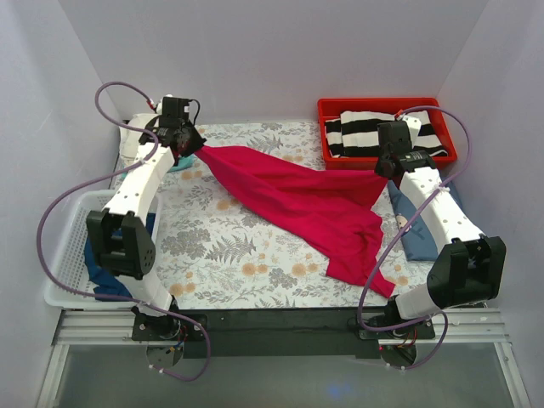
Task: Fold and stack the t-shirts
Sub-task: Flatten out the tshirt
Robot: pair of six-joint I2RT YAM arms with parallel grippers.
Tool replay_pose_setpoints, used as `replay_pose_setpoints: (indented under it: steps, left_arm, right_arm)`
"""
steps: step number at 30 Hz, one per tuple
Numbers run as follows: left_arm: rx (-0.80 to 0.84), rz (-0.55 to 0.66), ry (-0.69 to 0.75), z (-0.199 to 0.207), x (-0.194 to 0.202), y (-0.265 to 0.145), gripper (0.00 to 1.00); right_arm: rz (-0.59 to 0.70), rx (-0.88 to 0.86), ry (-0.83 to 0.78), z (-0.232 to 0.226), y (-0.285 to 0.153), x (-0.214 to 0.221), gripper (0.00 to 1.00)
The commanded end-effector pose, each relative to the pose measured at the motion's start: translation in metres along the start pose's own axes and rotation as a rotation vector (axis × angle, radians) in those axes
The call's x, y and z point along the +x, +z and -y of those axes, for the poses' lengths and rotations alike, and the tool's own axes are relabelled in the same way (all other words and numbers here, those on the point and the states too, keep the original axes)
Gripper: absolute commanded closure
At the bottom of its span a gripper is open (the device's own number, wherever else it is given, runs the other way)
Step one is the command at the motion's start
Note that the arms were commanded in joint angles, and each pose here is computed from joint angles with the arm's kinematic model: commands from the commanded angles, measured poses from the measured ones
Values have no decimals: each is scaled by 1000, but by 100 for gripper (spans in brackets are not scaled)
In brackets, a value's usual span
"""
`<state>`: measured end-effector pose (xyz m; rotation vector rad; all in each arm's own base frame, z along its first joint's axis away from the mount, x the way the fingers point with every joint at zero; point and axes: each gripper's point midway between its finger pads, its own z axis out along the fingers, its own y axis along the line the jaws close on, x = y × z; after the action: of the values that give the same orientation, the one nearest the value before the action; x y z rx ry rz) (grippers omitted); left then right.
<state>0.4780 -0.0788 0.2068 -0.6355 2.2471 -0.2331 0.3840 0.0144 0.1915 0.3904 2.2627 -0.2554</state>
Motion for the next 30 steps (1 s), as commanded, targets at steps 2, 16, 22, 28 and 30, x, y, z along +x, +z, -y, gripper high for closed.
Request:
replay_pose_setpoints:
  steps: [2,16,22,28,30]
  left_arm:
    - [-24,139,-91,-24,-16,-76,100]
    - [-426,-342,-45,-166,181,-62,62]
    - [-392,-204,-52,-147,135,-61,52]
    - [-272,-218,-79,-115,124,-32,58]
    - [-263,-249,-92,-114,129,-22,61]
  right_arm:
    - [103,-3,44,5,-19,-32,99]
    - [37,42,33,13,-16,-14,99]
    - [14,58,55,12,-12,-10,99]
    - [-14,40,59,8,-9,0,99]
    - [-19,39,59,8,-8,2,99]
